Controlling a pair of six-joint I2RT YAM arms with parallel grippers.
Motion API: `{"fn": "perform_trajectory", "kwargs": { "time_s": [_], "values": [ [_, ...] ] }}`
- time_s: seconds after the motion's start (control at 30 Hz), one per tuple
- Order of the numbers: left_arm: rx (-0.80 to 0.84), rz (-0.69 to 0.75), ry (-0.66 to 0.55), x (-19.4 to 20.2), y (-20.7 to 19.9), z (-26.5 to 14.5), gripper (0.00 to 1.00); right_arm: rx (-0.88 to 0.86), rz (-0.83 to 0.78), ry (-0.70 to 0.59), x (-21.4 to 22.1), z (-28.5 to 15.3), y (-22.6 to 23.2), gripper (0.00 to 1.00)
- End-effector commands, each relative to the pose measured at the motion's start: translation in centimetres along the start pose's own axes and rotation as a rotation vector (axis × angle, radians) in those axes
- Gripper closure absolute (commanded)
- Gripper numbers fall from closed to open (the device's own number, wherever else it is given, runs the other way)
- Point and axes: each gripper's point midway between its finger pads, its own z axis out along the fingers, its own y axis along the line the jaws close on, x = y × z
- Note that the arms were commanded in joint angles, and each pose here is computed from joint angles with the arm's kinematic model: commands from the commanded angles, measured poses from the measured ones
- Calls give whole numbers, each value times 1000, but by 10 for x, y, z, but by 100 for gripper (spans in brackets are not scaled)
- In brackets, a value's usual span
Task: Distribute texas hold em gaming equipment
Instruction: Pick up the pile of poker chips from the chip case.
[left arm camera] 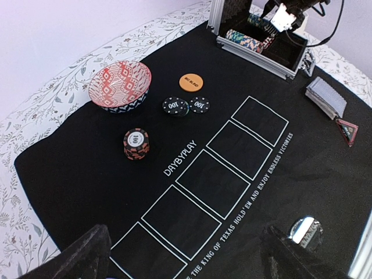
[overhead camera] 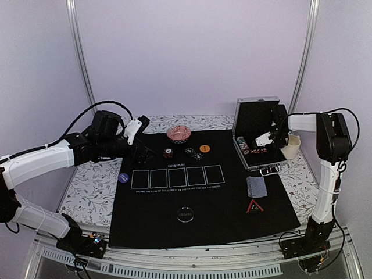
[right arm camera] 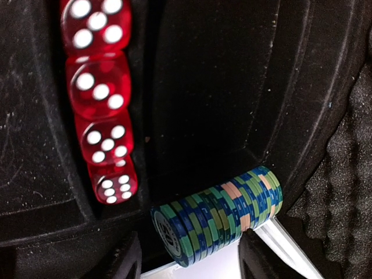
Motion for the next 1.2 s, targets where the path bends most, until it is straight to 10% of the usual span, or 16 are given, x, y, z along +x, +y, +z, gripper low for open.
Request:
{"fn": "perform_trajectory", "kwargs": {
  "time_s": [0.0,1.17],
  "values": [
    [-1,0,-13,-1,3,1,9,-34,-7,11,2,3,11,47],
    [36,-4,-19,1,-4,2,9,-37,-19,37,3,-2,19,48]
  ]
}}
